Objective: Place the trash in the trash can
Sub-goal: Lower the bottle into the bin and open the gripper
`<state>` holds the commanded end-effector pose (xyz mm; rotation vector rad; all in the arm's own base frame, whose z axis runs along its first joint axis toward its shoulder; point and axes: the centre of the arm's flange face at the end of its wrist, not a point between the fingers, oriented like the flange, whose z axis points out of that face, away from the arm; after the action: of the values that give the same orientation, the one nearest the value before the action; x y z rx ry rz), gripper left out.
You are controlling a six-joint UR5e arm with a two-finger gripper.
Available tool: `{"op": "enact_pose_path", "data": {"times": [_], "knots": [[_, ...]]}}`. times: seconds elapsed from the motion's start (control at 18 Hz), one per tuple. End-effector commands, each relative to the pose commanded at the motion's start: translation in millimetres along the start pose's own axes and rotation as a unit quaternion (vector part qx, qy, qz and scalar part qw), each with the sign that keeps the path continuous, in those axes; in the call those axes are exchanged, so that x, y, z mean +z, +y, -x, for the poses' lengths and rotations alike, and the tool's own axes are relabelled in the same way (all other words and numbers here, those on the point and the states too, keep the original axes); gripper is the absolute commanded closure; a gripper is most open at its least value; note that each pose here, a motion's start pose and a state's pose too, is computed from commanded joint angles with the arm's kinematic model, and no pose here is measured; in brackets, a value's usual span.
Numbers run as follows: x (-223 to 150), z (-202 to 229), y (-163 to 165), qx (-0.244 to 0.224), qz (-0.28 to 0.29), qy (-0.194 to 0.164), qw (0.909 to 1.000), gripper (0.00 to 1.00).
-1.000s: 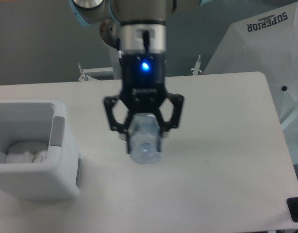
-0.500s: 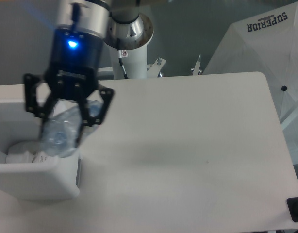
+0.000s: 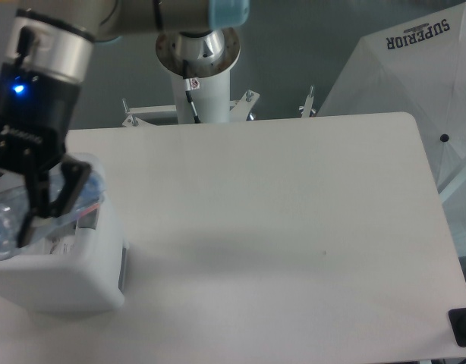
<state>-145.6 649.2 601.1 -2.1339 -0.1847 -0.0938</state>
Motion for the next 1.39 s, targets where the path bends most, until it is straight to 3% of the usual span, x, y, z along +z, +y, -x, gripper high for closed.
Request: {"op": "enact_pose_path", "data": {"times": [0.39,0.89,1.0,1.06,1.39], "knots": [[16.6,-23.1,9.6,-0.017,0.014,0.018,0.9996,0.42],[49.9,-29.1,56.2,-0.042,0.065,0.029,0.9966,0.42],[47.2,-30.5,61.2,-0.044,0.069,0.029,0.9962,0.36],[46.2,-30.8,63.3,-0.043,0.07,0.028,0.9962,0.29],[31.4,-35.1,62.7,-0.043,0.066,0.027,0.9965,0.23]]}}
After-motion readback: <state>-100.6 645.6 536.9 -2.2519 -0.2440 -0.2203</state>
